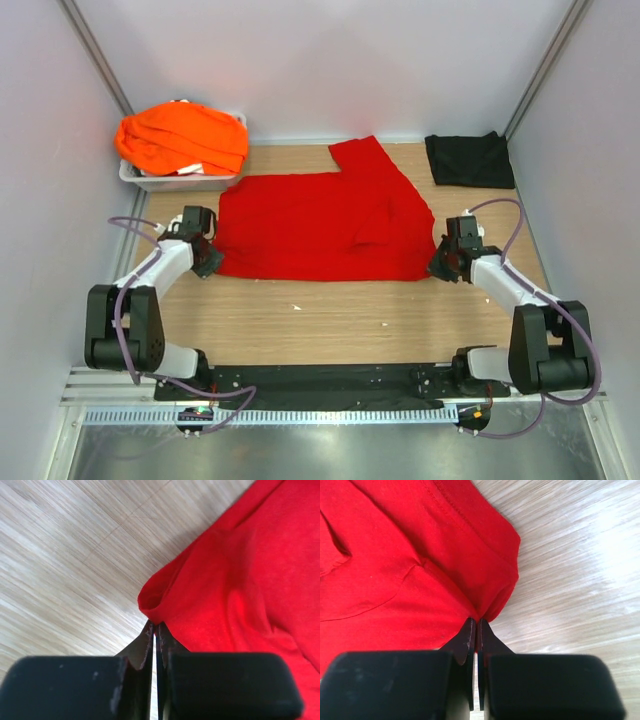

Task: Fold and stack the t-shirts
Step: Fold the tshirt

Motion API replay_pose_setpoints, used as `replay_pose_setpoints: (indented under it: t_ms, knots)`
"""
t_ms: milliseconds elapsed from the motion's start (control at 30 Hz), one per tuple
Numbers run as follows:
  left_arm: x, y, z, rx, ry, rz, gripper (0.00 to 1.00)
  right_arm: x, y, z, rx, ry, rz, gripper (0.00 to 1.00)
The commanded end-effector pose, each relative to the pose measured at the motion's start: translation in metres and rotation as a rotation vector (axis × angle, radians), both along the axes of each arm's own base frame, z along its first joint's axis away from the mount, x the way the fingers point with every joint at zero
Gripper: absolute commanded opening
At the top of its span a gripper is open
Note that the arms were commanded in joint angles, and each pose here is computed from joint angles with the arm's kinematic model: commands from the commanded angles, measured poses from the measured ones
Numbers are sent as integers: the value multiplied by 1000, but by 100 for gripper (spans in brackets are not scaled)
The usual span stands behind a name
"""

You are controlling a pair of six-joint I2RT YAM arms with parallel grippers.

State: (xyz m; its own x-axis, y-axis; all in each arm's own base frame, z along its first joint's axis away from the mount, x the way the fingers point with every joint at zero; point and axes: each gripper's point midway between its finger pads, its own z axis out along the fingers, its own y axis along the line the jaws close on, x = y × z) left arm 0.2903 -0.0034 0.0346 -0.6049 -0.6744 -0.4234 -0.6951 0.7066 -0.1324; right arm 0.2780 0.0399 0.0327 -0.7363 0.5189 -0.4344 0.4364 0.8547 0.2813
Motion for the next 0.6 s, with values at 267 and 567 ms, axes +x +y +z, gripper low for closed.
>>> replay_pose_setpoints:
  t_ms: [267, 567]
  knots:
    - [-50, 3, 40, -14, -58, 39, 5, -17, -22, 31, -71, -66, -112, 1]
    - [-72, -29, 71, -178, -93, -65, 69, -30, -16, 43, -28, -82, -110, 74]
